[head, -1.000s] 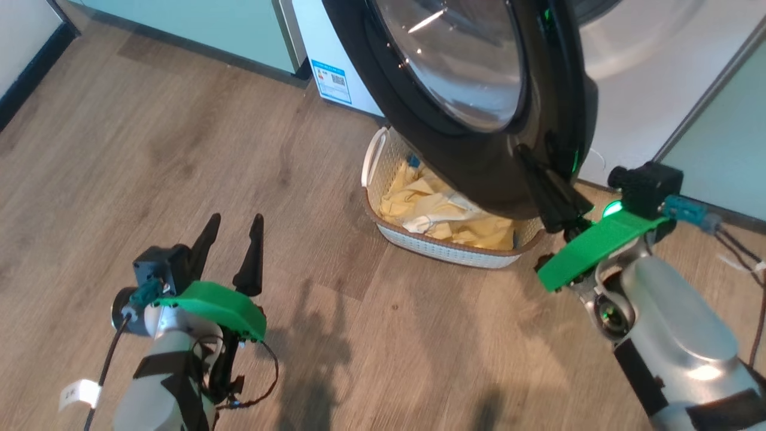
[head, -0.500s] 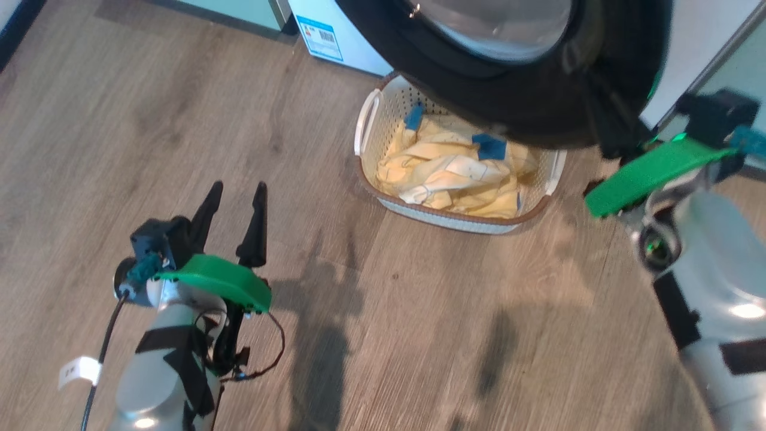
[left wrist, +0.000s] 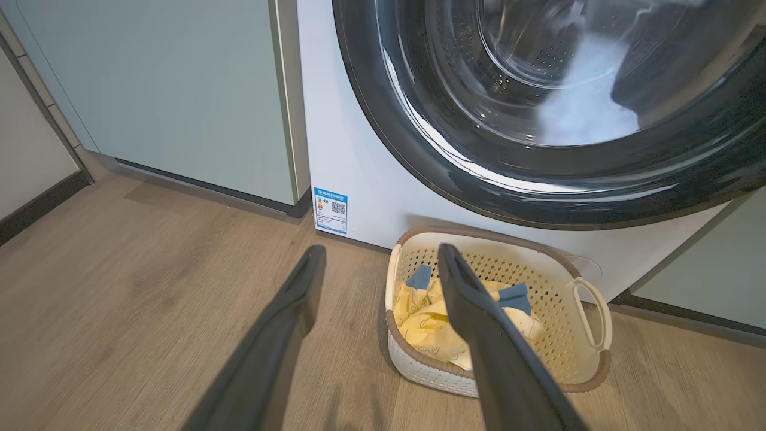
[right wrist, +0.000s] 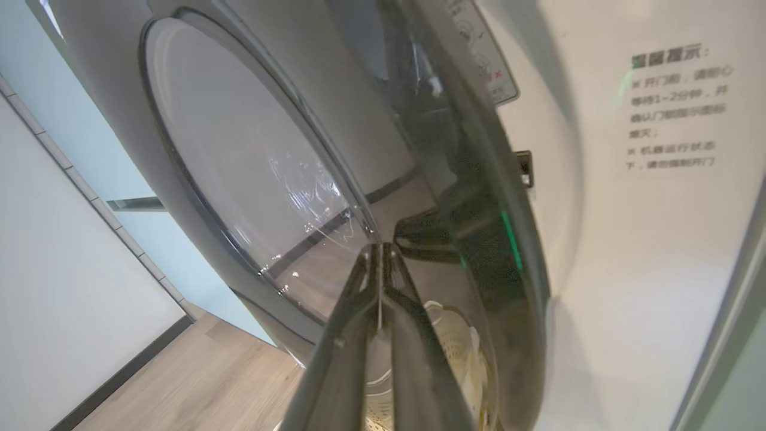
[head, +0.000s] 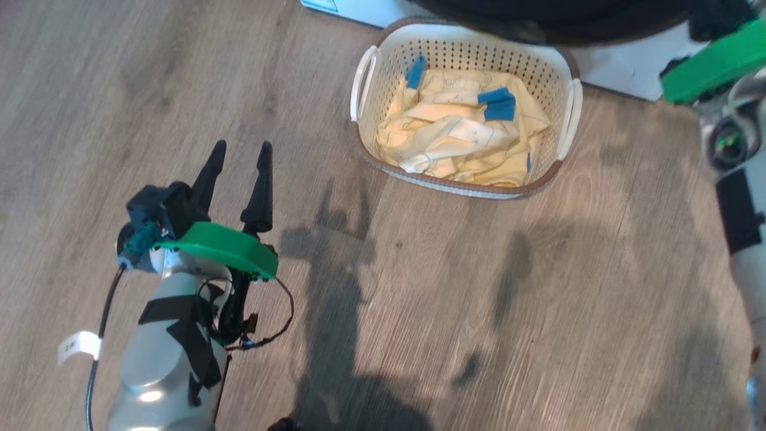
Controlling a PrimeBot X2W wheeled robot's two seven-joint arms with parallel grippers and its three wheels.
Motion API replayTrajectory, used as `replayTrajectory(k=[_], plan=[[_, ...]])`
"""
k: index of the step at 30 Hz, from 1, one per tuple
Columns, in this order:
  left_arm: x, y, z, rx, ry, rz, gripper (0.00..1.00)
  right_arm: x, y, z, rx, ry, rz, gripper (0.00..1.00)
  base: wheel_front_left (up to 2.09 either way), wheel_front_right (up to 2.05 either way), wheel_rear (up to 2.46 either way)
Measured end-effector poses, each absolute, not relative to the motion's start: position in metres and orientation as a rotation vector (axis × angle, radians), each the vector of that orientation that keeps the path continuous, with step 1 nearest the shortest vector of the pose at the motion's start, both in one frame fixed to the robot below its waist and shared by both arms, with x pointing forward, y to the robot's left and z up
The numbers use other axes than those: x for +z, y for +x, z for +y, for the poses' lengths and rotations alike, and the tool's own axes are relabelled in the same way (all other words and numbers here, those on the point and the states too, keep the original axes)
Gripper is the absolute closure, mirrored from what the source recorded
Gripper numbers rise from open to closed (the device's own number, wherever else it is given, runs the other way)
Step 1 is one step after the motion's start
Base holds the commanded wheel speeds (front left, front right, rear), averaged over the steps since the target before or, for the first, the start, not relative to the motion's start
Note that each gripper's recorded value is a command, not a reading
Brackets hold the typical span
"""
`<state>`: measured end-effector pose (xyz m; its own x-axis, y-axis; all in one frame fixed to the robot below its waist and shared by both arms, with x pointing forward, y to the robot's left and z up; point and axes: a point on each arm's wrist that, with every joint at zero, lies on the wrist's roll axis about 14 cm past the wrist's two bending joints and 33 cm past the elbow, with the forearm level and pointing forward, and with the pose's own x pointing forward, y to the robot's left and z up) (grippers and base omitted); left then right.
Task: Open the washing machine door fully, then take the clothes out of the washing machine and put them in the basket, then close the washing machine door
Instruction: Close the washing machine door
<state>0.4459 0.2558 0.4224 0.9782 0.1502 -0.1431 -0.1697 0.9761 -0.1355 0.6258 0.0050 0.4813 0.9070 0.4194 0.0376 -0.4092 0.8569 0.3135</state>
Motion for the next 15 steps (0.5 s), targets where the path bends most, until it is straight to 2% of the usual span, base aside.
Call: replayTrajectory(k=[15], plan=[[0.402, 0.461, 0.257, 0.17, -0.145, 0.166, 0.0, 0.469, 0.666, -0.006, 0.379, 0.316, 0.046, 1.0, 0.0, 0.0, 0.0]])
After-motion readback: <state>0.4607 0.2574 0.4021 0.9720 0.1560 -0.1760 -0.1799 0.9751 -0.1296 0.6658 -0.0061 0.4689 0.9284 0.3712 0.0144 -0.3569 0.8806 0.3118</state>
